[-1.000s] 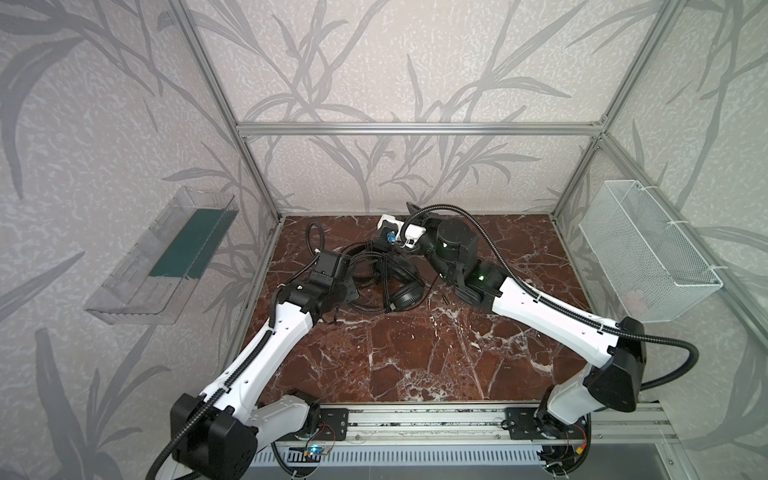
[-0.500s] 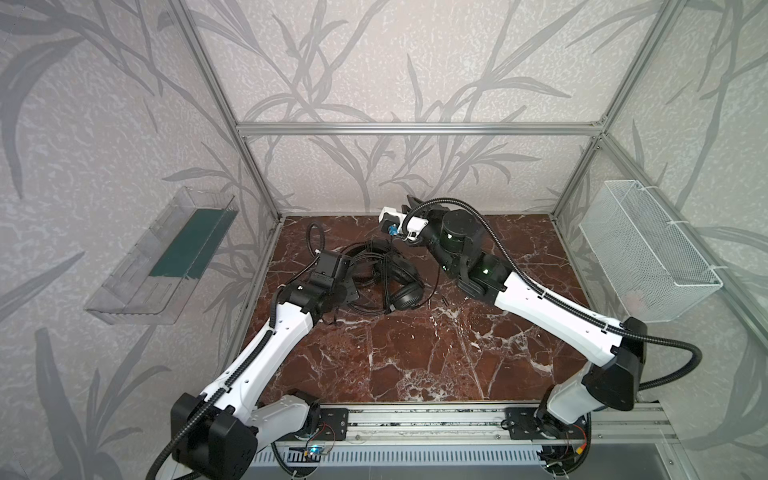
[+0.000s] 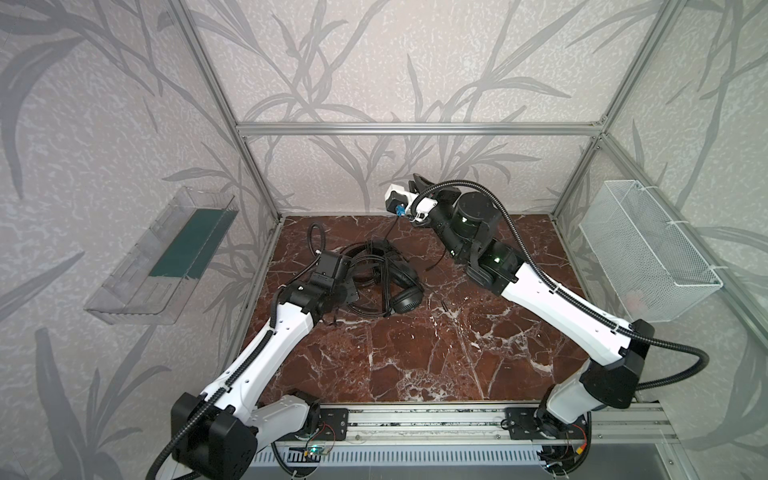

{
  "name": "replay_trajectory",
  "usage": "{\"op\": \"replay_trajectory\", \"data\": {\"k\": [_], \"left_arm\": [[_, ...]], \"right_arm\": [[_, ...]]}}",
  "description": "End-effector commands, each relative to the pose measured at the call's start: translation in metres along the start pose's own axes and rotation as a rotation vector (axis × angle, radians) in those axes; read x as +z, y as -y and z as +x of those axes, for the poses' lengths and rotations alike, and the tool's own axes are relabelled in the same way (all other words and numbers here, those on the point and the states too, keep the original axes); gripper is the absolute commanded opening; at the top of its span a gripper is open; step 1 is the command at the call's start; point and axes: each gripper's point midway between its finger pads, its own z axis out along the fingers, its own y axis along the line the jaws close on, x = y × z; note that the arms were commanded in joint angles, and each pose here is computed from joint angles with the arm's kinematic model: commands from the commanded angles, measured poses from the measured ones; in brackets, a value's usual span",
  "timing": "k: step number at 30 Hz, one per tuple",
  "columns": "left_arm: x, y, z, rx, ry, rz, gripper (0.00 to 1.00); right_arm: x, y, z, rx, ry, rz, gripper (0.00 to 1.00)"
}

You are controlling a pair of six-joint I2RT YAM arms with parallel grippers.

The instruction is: Wrap the headphones

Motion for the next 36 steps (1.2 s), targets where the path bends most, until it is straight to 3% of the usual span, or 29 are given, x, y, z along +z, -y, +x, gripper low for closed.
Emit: {"op": "replay_trajectory", "data": {"k": [1, 8, 13, 25, 32, 36], "left_arm": [[-0.010, 0.012, -0.008, -0.008, 0.041, 0.064, 0.00], [-0.021, 0.024, -0.003, 0.006, 0.035, 0.162, 0.00], [-0.022, 0.024, 0.006, 0.041, 0.025, 0.181, 0.00], [-0.003, 0.021, 0.025, 0.056, -0.062, 0.128, 0.00], [-0.032, 0.058, 0.034, 0.236, -0.024, 0.201, 0.00], [-0.056, 0.068, 0.036, 0.281, 0.012, 0.281, 0.00]], "right_arm": [[0.003, 0.010, -0.005, 0.014, 0.020, 0.010, 0.14], [0.014, 0.015, 0.005, 0.034, 0.002, 0.012, 0.00], [0.018, 0.027, -0.001, 0.064, 0.025, 0.021, 0.00], [-0.001, 0.059, -0.066, 0.090, 0.162, 0.047, 0.00], [0.027, 0.038, -0.063, 0.086, 0.130, 0.003, 0.00], [0.041, 0.051, -0.040, 0.115, 0.077, 0.035, 0.00]]}}
